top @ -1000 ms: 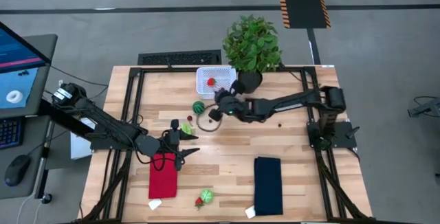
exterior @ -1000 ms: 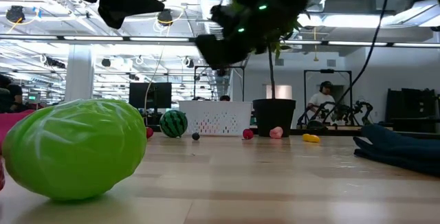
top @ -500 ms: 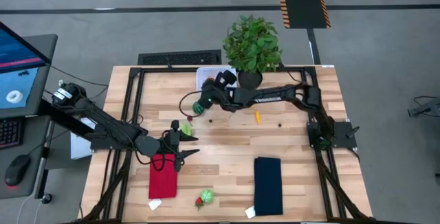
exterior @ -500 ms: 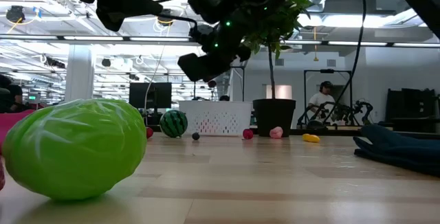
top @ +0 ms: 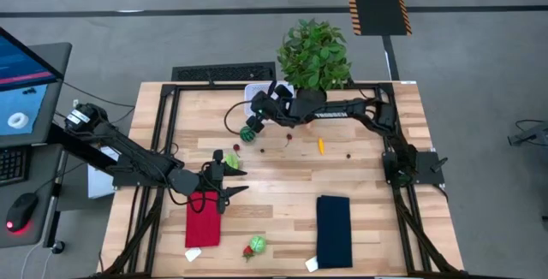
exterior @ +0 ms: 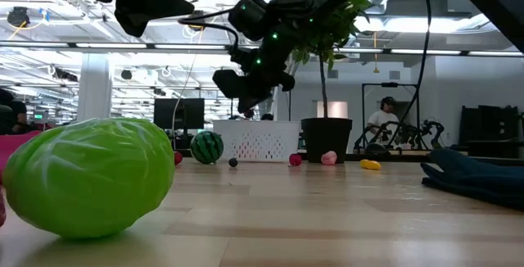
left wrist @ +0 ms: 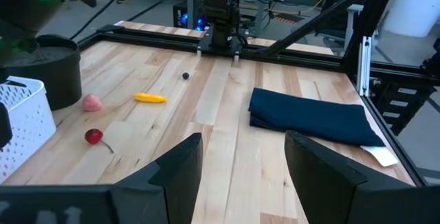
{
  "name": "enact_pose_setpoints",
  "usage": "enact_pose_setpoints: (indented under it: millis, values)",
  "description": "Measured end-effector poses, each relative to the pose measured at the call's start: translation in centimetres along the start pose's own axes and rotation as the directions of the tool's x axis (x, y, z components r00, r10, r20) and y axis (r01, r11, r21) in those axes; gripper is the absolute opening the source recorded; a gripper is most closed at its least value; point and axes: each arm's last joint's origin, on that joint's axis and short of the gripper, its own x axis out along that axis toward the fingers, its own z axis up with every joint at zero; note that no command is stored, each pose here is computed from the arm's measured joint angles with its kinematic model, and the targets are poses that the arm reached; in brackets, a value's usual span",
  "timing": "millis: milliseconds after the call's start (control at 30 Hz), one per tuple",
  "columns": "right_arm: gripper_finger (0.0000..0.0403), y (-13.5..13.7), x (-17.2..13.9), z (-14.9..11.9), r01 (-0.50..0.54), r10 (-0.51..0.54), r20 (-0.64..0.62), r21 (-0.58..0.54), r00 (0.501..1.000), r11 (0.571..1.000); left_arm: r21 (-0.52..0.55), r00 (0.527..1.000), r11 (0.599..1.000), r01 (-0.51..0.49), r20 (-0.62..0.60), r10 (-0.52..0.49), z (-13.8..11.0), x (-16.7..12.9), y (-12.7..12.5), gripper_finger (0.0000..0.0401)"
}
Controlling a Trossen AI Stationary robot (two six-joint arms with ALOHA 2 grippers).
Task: Pick and placing Produce into tupperware
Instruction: Put the red cherry into the white basket, then put the blueberry into the white basket
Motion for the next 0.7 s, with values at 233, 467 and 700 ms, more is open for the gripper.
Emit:
enact_pose_setpoints:
  millis: [233,467,700]
  values:
    - [0.0095,0.8,-0.4,0.0,0.017,-0.016,0.017,-0.025,1.0,1.0,-0.001,1.0,1.0,0.0,0.001,0.0,0.0,0.0,0.0,0.0197]
    - [0.0136,2.7,-1.5,-0.4,0.007,-0.004,0.031,-0.108,1.0,0.994,-0.001,1.0,1.0,0.0,0.001,0.0,0.0,0.0,0.0,0.0196]
    - [0.0127,6.0,-6.7,-0.9,0.018,-0.005,0.047,-0.267,0.999,0.963,0.003,1.0,1.0,0.01,-0.001,-0.01,0.0,-0.1,-0.2,0.0196]
